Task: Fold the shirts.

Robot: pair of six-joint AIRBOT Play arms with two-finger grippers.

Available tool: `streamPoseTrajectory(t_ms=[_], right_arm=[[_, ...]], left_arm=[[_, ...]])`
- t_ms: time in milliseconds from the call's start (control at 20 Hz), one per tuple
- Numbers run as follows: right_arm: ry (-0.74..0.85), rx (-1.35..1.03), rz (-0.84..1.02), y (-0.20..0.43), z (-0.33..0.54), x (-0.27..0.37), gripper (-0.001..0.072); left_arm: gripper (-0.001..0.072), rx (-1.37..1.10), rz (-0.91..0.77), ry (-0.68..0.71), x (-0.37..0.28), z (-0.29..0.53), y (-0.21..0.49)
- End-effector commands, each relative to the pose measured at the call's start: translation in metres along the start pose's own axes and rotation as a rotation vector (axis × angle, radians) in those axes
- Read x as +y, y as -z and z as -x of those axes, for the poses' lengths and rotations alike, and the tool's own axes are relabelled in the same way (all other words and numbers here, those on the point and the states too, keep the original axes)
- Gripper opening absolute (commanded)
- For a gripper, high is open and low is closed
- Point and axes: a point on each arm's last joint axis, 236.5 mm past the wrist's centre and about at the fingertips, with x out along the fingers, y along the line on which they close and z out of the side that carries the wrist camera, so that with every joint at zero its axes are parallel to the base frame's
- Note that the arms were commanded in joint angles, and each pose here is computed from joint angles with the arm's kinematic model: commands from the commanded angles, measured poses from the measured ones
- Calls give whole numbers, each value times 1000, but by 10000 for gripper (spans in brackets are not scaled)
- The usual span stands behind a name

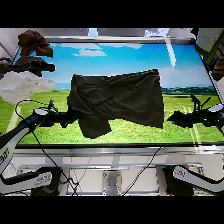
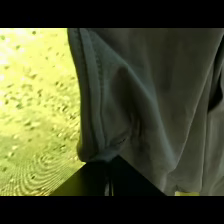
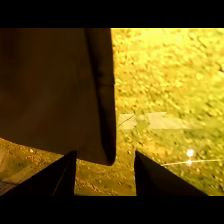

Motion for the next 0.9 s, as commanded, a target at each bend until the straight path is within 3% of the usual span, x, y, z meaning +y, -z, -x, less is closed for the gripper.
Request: streamPoseTrajectory(t_ms=[0,150,450,550,600,850], right_arm=[[-37,-5,18,-6,-27,13,396],[-34,-15,12,-11,-38,13,327],[-1,-71,8,-25,-38,4,299],[-1,-83,5,-28,-37,4,113],[-5,-86,2,-28,-37,5,66],[-25,-124,12,-40,-34,11,28]], left_arm=[[11,11,1,14,-4,0,2],[11,28,0,17,-4,0,6],[11,28,1,17,-4,0,6],[12,28,1,17,-4,0,6],[12,28,0,17,-4,0,6],[11,29,0,17,-4,0,7]])
